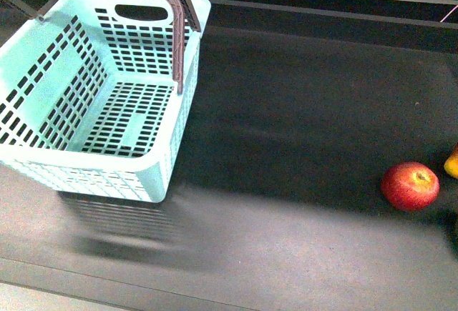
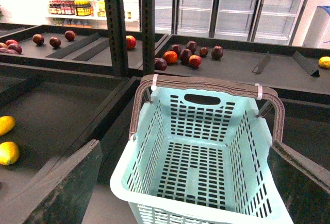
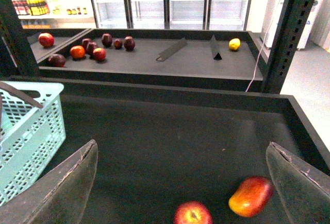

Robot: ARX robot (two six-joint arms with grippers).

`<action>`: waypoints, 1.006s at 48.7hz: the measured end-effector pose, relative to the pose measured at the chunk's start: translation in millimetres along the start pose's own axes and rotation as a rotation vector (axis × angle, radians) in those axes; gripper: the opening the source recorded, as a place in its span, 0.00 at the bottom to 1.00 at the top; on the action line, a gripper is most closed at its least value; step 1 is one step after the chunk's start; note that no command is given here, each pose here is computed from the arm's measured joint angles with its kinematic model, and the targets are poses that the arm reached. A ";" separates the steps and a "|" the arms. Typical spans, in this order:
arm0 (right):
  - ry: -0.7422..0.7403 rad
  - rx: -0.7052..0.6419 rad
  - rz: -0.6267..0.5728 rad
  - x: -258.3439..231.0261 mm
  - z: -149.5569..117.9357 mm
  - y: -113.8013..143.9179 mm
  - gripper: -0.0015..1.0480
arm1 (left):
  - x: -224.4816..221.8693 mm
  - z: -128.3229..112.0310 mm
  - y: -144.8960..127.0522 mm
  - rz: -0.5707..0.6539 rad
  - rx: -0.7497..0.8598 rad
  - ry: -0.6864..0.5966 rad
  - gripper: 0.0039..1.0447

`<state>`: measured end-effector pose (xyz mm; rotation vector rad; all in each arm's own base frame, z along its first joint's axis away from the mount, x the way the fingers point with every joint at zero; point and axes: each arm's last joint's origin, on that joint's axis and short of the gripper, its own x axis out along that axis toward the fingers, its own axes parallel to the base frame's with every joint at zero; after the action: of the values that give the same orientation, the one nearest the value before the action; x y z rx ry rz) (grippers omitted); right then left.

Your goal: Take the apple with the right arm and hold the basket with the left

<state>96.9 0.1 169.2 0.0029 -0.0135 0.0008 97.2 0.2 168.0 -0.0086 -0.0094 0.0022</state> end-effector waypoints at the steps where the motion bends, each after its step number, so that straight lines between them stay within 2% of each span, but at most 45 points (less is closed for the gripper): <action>1: 0.000 0.000 0.000 0.0 0.0 0.0 0.92 | 0.0 0.0 0.0 0.000 0.000 0.000 0.94; 24: 0.000 0.000 0.000 0.0 0.0 0.0 0.92 | 0.0 -0.1 0.0 0.003 -0.004 0.002 0.94; 27: 0.000 0.000 -0.001 0.0 0.0 0.0 0.92 | 3.9 -0.3 -2.2 0.099 -0.141 0.203 0.94; 29: 0.000 0.000 0.000 0.0 0.0 0.0 0.92 | 11.5 3.9 -4.7 0.087 -0.230 0.251 0.94; 35: 0.000 0.000 0.000 0.0 0.0 0.0 0.92 | 47.6 26.5 -14.6 -0.026 -0.477 0.249 0.94; 39: 0.000 0.000 0.000 0.0 0.0 0.0 0.92 | 77.4 34.8 -21.7 -0.099 -0.646 0.295 0.94; 49: 0.000 0.000 0.000 0.0 0.0 0.0 0.92 | 140.8 32.8 -18.8 -0.087 -0.806 0.415 0.94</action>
<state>96.9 0.1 169.2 0.0029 -0.0139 0.0008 237.7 -18.0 202.3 -0.8139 0.4050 -0.0907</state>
